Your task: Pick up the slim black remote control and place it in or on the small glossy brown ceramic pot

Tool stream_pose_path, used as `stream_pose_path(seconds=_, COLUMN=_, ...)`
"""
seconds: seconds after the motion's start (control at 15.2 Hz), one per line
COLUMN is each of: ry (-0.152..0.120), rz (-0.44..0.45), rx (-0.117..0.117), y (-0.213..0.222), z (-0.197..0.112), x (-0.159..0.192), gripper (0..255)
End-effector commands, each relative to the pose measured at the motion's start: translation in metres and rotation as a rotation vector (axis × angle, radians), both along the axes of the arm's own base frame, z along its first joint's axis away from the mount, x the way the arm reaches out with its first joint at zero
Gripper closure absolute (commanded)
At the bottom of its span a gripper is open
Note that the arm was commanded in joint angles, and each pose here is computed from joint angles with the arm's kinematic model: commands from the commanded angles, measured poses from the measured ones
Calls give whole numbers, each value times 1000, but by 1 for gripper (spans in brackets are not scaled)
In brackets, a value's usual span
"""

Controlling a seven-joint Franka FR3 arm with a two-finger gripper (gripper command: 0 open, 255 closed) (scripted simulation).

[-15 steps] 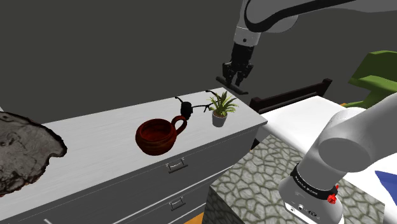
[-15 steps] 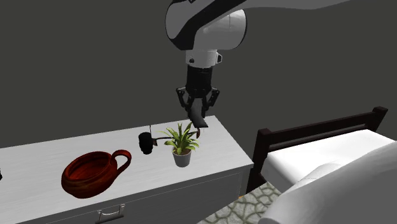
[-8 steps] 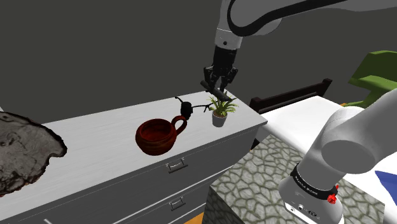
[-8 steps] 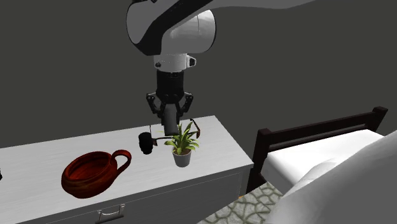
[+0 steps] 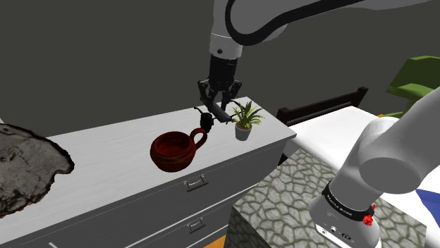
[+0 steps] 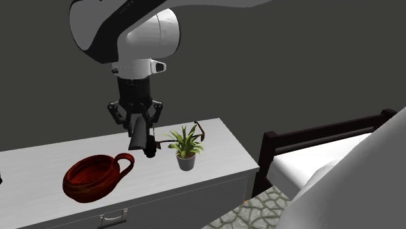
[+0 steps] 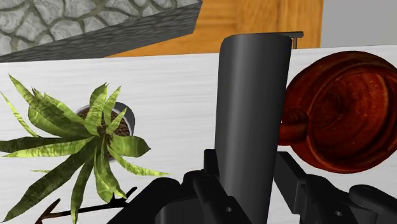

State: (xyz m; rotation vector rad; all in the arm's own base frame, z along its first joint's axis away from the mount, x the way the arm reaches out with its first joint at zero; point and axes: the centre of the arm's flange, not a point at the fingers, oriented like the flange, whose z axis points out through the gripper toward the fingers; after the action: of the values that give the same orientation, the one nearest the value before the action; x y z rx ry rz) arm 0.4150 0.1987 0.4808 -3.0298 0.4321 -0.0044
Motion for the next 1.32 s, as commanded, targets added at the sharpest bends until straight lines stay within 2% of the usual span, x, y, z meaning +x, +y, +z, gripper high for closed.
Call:
stream_pose_path(seconds=0.0, ry=0, rz=-2, rx=1, y=26, z=0, x=2, gripper=255)
stream_pose_path(seconds=0.53, ry=0, rz=-2, rx=1, y=130, z=-3, x=11, gripper=255)
stream_pose_path(seconds=1.25, ry=0, rz=-2, rx=1, y=130, z=-61, x=11, gripper=255)
